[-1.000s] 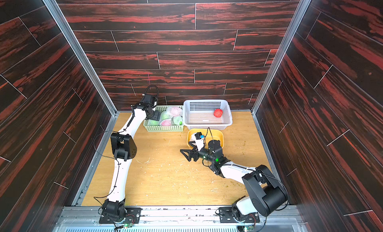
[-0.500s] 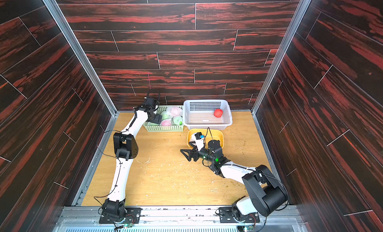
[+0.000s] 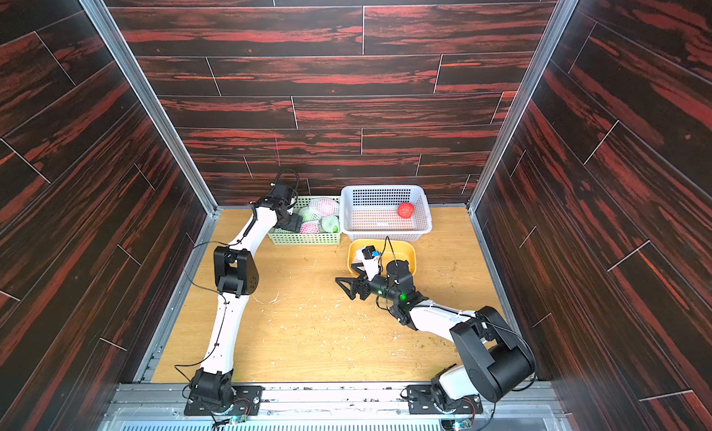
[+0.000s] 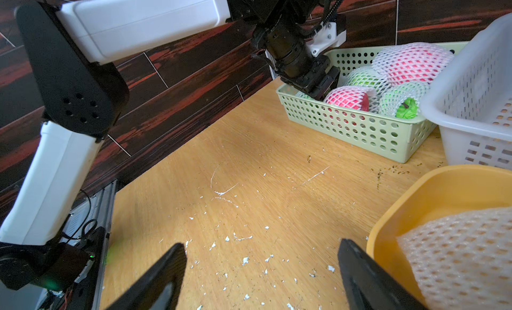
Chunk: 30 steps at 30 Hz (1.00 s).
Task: Remove foam nets from apples
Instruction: Pick up the apple from the basket.
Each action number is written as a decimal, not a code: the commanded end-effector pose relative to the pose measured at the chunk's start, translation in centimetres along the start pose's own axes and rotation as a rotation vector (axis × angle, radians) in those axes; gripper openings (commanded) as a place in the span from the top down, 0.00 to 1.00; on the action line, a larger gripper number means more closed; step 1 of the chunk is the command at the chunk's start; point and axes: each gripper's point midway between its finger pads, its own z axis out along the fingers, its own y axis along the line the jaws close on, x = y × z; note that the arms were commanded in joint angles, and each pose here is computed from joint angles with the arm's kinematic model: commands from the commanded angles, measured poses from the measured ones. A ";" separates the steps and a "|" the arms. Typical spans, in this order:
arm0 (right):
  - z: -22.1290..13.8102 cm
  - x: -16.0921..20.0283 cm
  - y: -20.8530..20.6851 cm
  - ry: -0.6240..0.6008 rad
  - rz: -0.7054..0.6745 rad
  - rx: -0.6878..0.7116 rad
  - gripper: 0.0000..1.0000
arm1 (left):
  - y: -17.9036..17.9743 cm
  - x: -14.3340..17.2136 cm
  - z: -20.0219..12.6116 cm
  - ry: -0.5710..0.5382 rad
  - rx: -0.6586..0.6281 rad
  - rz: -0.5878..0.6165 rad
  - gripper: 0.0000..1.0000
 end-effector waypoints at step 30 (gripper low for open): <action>0.0 -1.0 0.0 -0.016 -0.035 0.022 0.12 | 0.9 -3.5 -7.0 -0.131 0.014 -0.023 0.43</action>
